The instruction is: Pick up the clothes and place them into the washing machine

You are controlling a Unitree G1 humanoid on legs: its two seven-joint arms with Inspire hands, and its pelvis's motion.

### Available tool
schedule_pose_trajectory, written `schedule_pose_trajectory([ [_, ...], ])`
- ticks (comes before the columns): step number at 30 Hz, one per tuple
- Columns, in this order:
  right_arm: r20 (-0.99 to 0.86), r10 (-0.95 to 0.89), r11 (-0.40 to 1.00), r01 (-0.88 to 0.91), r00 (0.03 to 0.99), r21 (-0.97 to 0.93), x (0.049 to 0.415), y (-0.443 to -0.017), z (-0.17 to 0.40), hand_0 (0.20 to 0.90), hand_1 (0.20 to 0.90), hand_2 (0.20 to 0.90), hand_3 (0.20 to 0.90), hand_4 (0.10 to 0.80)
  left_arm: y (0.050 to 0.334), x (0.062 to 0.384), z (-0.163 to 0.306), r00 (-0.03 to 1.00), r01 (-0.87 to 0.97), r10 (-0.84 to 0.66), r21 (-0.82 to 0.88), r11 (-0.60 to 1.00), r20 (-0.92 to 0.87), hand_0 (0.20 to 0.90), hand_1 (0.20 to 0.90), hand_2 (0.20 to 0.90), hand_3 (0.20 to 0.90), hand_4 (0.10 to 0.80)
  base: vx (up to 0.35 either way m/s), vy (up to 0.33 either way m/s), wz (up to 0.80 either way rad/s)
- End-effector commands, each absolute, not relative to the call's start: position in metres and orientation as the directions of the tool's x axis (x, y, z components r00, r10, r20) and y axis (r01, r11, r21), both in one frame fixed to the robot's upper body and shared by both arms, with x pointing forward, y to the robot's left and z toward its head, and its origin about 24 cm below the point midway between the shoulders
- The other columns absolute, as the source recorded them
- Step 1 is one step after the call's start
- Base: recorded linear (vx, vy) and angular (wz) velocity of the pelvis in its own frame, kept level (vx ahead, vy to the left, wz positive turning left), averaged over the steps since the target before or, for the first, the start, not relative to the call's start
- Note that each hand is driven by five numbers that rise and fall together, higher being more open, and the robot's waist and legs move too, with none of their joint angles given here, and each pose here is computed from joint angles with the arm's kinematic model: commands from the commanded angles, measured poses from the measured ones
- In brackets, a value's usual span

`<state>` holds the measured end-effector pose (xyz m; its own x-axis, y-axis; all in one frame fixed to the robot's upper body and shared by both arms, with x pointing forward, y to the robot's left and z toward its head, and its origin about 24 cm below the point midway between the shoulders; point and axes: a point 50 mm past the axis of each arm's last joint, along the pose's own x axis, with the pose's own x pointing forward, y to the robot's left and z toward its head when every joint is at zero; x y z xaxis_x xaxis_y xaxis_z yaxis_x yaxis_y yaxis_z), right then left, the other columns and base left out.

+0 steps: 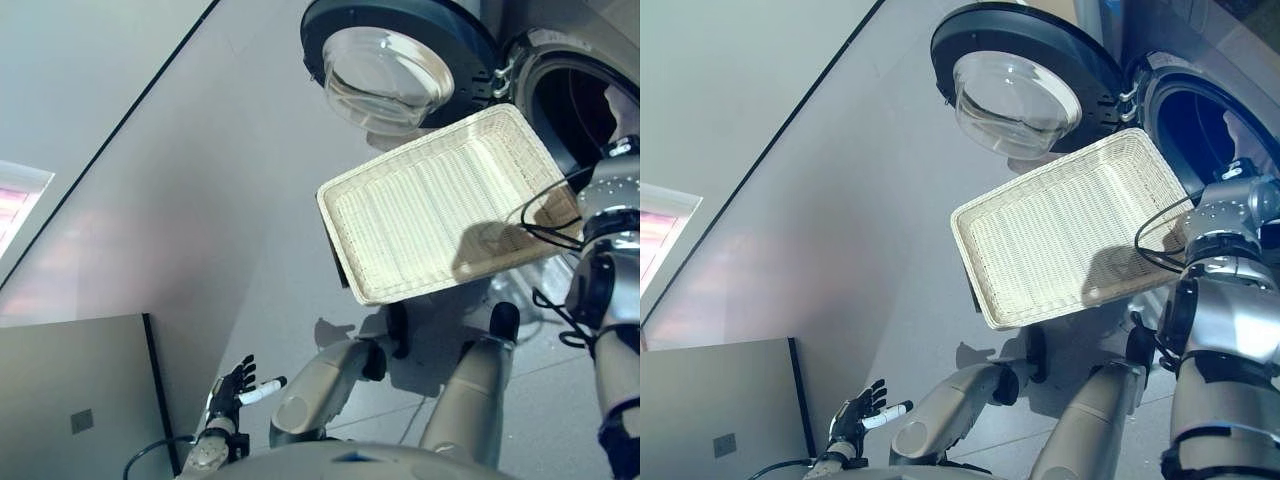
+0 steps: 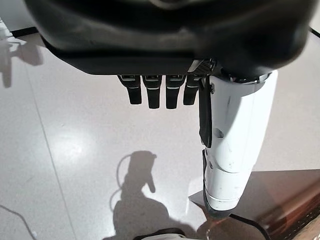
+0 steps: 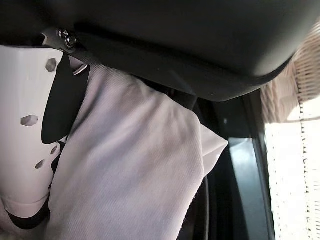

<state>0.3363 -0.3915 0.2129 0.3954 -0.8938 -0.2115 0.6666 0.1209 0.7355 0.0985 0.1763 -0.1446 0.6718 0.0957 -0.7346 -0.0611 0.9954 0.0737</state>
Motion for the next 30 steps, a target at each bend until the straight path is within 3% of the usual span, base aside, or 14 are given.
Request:
schedule_pose_trajectory([
  [1,0.43,-0.89,0.441,0.523,0.151,0.73,0.268,-0.421,0.38,0.9,0.9,0.9,0.9,0.8,0.212,0.069,-0.147,0.606,-0.134,0.22,0.175,0.975,-0.764,0.9,0.9,0.9,0.9,0.8,0.048,-0.007,0.03],
  [30,0.358,-0.914,0.4,0.562,0.19,0.724,0.278,-0.424,0.361,0.9,0.9,0.9,0.9,0.8,0.206,0.066,-0.151,0.578,-0.143,0.226,0.175,0.974,-0.784,0.9,0.9,0.9,0.9,0.8,0.011,-0.004,0.01],
])
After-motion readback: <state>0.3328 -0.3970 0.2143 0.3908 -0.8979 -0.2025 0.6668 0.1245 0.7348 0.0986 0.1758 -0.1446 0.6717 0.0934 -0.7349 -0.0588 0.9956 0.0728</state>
